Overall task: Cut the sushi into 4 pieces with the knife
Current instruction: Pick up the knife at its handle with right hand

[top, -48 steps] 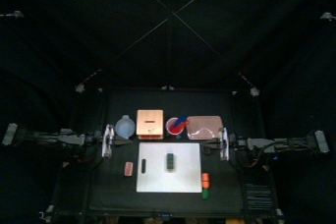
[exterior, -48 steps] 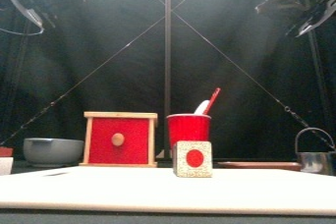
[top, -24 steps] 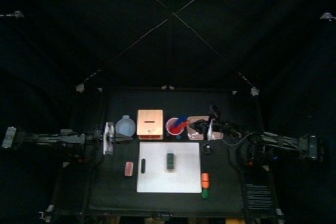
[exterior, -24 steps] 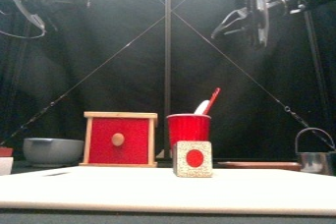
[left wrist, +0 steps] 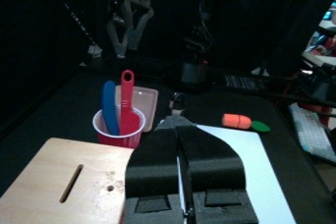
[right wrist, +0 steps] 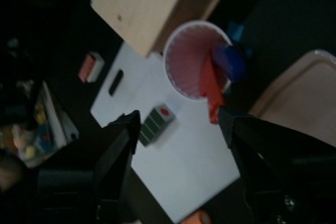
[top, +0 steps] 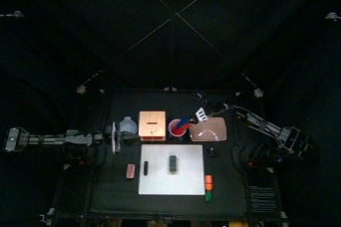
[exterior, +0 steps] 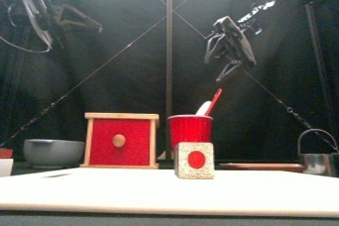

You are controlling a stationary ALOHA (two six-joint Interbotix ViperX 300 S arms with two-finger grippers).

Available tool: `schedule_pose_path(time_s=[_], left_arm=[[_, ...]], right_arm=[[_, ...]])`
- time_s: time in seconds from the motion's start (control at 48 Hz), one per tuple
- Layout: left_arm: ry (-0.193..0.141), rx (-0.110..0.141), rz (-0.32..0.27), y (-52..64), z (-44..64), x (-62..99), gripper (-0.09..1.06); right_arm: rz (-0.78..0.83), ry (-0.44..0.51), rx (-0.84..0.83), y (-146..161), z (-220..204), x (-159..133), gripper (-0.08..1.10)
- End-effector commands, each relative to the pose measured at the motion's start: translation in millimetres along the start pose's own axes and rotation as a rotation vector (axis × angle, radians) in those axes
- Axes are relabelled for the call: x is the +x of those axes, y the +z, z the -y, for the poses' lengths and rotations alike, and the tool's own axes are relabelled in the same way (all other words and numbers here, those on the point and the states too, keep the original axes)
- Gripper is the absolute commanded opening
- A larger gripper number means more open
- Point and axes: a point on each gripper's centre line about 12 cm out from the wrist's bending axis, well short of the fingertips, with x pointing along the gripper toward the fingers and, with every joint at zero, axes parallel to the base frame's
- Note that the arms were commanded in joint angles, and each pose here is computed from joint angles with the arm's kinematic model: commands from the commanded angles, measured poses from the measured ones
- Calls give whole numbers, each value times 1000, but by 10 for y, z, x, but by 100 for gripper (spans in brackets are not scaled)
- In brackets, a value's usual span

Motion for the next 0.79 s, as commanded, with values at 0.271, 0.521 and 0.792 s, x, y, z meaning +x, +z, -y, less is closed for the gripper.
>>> schedule_pose_path(time_s=[0.271,0.521,0.792], left_arm=[[3,9,25,95,-7,31,2],[4,8,16,58,-10,22,2],[3,11,13,50,-10,21,2]], right_arm=[[-214,-22,-14,219,45,373,95],[-263,-36,-21,221,45,493,95],[-300,-45,-22,173,56,576,92]])
